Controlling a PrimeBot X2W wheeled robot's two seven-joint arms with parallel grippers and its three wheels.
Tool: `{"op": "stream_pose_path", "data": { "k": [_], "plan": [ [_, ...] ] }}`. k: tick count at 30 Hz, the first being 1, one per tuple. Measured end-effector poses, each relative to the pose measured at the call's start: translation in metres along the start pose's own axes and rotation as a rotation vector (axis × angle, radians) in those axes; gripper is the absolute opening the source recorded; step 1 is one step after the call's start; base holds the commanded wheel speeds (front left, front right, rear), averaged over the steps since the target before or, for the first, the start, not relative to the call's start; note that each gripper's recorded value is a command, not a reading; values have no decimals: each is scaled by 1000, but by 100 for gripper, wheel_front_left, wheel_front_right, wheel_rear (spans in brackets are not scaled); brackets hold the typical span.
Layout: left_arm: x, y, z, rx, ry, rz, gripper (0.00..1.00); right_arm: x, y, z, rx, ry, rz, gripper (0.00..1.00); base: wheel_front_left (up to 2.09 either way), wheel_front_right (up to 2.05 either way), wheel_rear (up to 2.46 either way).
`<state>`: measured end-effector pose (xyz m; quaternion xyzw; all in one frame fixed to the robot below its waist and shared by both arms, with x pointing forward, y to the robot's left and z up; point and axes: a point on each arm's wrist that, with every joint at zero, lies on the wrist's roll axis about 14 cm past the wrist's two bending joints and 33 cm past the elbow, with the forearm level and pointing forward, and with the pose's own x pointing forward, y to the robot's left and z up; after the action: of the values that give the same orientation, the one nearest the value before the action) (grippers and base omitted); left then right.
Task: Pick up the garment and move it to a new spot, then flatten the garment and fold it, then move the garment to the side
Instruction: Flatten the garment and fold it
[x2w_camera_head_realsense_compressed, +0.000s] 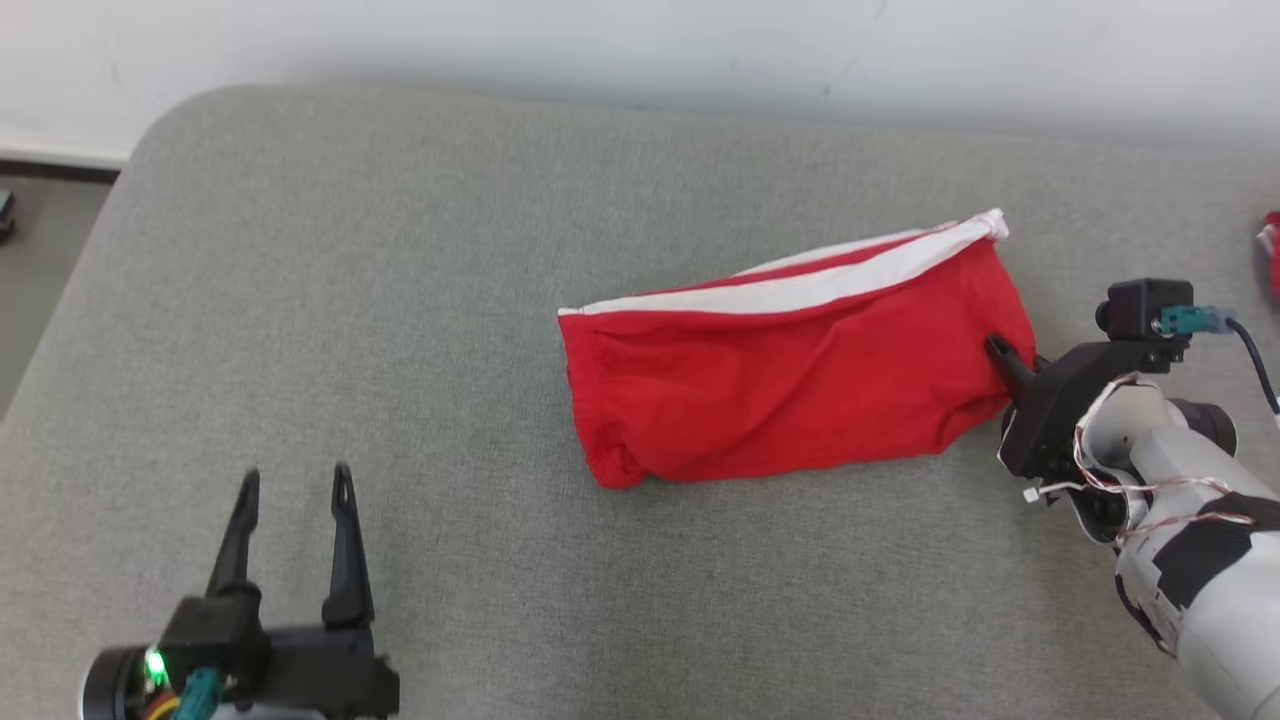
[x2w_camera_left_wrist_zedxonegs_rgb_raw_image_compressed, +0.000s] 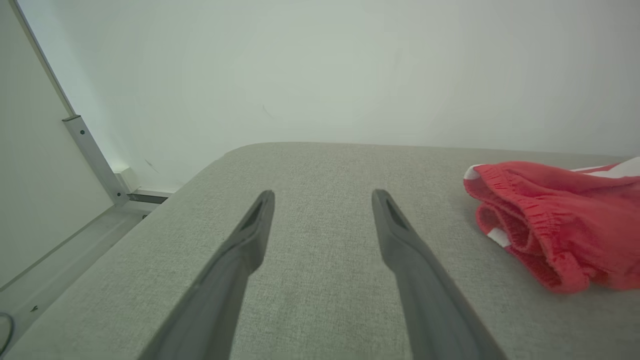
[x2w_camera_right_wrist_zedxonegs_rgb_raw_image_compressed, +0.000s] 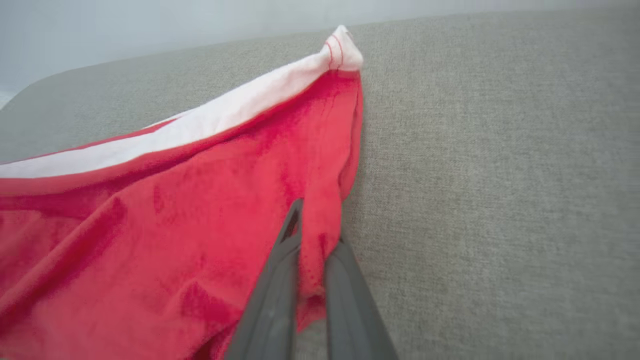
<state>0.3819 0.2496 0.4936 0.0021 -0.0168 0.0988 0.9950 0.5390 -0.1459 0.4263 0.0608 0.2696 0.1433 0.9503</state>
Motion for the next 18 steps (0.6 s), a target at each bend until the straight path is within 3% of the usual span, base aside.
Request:
{"op": "stream_pose_path", "data": {
  "k": [8, 17, 18],
  "plan": [
    [-32, 11, -5, 1, 21, 21, 100, -45, 0, 0, 43, -77, 37, 0, 0, 0, 0],
    [-52, 8, 3, -5, -7, 4, 100, -116, -36, -55, 102, -29, -10, 0, 0, 0, 0],
    [-52, 6, 3, -5, -7, -1, 100, -121, -39, -61, 111, -20, -16, 7, 0, 0, 0]
  ]
}}
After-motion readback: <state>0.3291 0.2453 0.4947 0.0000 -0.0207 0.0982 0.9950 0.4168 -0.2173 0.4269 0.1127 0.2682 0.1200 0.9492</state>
